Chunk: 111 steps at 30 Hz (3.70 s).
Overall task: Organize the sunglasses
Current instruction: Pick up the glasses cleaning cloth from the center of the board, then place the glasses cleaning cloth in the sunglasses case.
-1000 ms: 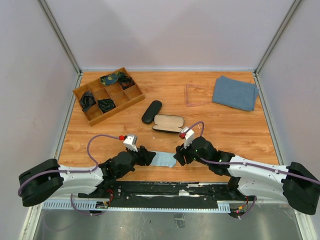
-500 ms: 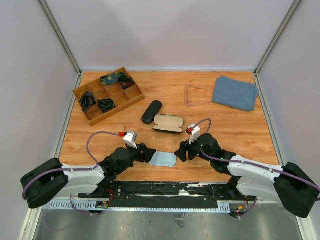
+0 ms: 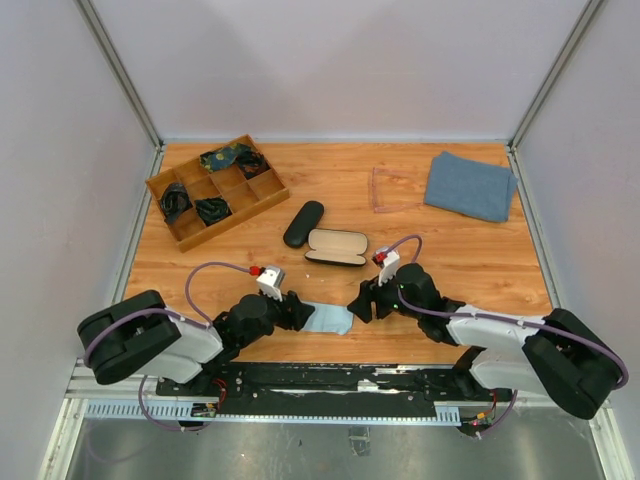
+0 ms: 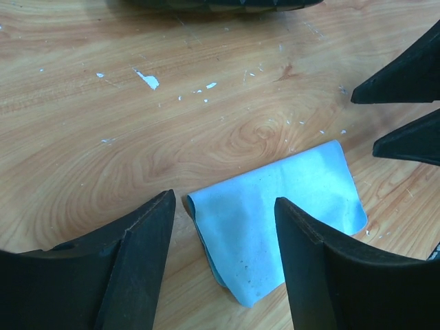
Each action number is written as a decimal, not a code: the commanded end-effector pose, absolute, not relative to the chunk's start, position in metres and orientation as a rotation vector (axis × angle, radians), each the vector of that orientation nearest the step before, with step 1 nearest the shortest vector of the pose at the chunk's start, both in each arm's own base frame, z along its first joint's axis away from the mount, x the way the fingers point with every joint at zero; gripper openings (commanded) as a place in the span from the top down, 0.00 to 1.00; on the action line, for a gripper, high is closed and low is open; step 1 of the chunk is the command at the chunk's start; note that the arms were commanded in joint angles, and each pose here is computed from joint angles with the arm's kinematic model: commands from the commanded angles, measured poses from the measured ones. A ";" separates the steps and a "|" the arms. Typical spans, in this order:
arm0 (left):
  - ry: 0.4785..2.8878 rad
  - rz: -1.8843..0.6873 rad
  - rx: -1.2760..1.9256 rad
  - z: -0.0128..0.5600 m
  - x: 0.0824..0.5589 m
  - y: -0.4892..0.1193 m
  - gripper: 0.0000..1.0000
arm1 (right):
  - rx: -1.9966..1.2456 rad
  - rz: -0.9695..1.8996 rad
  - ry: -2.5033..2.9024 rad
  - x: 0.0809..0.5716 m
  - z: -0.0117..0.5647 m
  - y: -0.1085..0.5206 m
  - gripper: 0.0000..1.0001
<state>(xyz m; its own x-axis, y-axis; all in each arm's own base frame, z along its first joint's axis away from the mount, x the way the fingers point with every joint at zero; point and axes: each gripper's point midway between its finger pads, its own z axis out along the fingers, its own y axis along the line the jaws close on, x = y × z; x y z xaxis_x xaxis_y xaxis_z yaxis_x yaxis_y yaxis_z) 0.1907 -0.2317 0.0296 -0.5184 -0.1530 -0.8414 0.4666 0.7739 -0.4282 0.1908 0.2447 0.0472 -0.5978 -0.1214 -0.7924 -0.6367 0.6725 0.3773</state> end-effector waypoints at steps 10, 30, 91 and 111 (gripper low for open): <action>2.002 -0.753 0.254 0.017 0.194 -0.232 0.44 | -0.602 0.949 2.084 0.193 0.047 0.262 0.38; 2.036 -0.731 0.212 0.011 0.195 -0.229 0.73 | -0.647 1.001 2.088 0.189 0.036 0.271 0.52; 1.836 -0.683 0.140 0.086 0.271 -0.253 1.00 | -0.676 0.812 1.891 0.258 0.096 0.259 0.99; 1.805 -0.697 0.138 0.101 0.319 -0.263 0.99 | -0.616 0.817 1.892 0.304 0.099 0.256 0.99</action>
